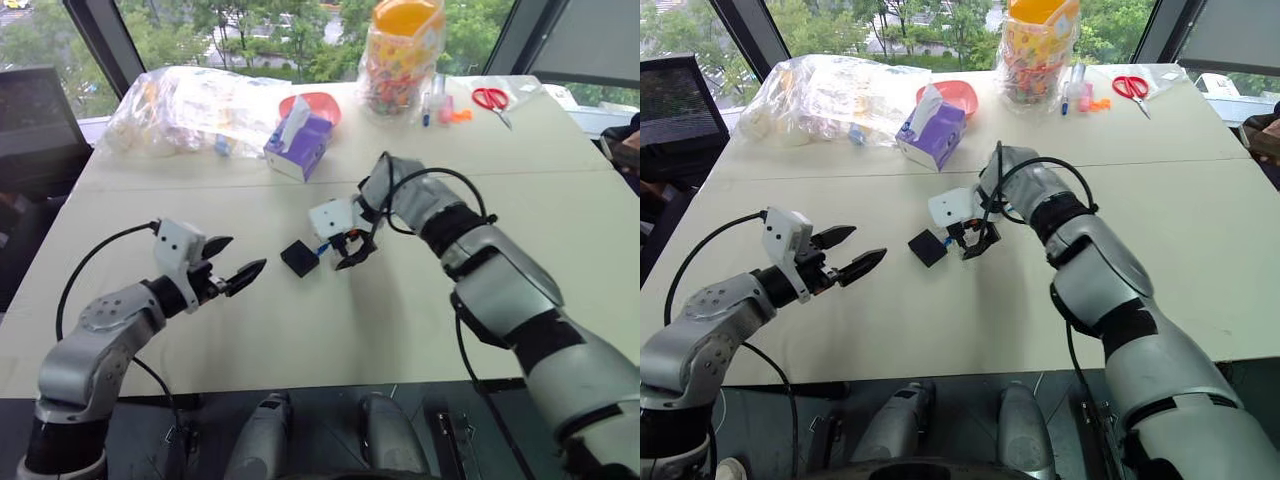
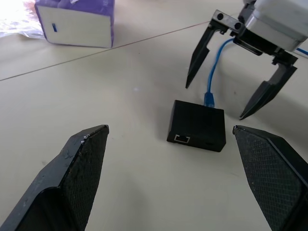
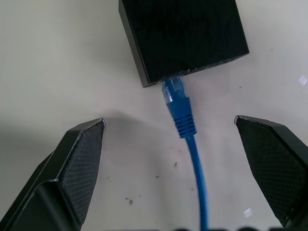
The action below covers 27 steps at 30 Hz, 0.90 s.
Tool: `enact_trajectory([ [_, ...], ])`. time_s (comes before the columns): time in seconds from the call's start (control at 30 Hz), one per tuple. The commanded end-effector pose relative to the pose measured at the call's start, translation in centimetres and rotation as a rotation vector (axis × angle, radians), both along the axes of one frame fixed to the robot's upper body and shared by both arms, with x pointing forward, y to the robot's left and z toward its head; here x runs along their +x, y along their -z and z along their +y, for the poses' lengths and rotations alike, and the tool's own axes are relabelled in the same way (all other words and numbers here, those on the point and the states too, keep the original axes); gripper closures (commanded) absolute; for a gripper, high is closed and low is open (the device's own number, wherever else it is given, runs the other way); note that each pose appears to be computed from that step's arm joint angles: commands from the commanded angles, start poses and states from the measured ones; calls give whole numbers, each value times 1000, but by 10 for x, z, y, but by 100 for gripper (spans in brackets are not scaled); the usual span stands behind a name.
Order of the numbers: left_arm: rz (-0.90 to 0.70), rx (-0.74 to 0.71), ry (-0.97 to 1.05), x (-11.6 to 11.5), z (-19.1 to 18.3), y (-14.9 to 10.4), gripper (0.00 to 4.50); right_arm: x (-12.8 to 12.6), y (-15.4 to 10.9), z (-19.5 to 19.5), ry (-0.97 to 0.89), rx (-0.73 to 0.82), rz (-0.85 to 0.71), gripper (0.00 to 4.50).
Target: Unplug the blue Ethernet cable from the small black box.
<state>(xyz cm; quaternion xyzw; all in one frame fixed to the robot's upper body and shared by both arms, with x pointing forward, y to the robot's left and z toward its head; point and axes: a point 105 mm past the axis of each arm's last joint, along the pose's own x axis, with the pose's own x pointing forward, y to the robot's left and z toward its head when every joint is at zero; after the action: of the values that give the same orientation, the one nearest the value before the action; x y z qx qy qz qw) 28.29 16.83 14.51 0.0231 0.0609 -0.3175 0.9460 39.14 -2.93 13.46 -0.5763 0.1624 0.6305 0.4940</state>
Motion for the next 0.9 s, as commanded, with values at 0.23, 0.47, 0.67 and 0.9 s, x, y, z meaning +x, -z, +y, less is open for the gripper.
enact_trajectory([
  [0.23, -82, 3, -48, -4, 2, -14, 16, 1, 1, 14, -49, -66, -47, 135],
  [0.47, -85, 2, -53, -2, 3, -15, 16, -3, 4, 21, -65, -56, -38, 446],
  [0.67, -75, -70, -22, 5, -4, -22, 16, 8, -20, 37, -137, 156, -260, 446],
  [0.9, -30, -140, 54, 8, -16, -27, 16, 18, -50, 13, -175, 449, -683, 446],
])
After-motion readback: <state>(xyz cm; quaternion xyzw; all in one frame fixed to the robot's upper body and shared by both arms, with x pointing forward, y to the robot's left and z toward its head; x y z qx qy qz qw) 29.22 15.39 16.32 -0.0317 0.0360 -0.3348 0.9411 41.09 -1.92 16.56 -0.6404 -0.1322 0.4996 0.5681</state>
